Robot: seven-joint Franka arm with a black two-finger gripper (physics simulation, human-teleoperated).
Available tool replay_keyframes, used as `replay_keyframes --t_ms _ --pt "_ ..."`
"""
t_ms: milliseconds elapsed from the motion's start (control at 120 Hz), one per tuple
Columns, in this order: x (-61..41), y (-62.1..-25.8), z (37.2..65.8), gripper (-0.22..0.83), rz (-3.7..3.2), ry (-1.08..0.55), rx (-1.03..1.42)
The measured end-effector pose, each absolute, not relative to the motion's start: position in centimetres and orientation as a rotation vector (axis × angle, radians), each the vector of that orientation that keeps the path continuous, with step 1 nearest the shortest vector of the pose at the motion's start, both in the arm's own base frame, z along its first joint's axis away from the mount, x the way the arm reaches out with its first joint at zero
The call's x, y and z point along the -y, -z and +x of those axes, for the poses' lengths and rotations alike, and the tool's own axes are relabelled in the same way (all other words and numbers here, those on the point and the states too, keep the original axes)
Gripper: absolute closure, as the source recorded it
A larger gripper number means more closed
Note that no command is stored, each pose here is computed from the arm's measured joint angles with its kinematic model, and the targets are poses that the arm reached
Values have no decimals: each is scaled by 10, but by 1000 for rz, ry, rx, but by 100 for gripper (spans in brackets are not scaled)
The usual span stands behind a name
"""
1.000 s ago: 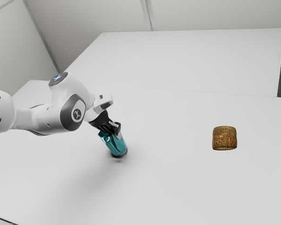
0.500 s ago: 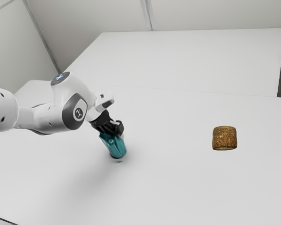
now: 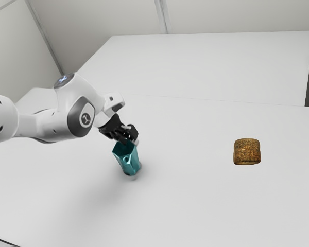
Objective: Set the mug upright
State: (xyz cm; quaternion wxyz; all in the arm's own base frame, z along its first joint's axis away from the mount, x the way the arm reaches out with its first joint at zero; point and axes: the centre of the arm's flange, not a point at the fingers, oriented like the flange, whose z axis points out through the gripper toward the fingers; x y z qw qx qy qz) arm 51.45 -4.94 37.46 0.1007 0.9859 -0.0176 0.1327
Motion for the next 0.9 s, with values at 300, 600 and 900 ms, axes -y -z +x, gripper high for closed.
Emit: replay_keyframes --t_ms 300,600,900 --pt "55 -393 516 29 2911 -319 102" --pt "20 -524 586 7 3028 -340 231" --pt "20 -638 574 2 3062 -313 382"
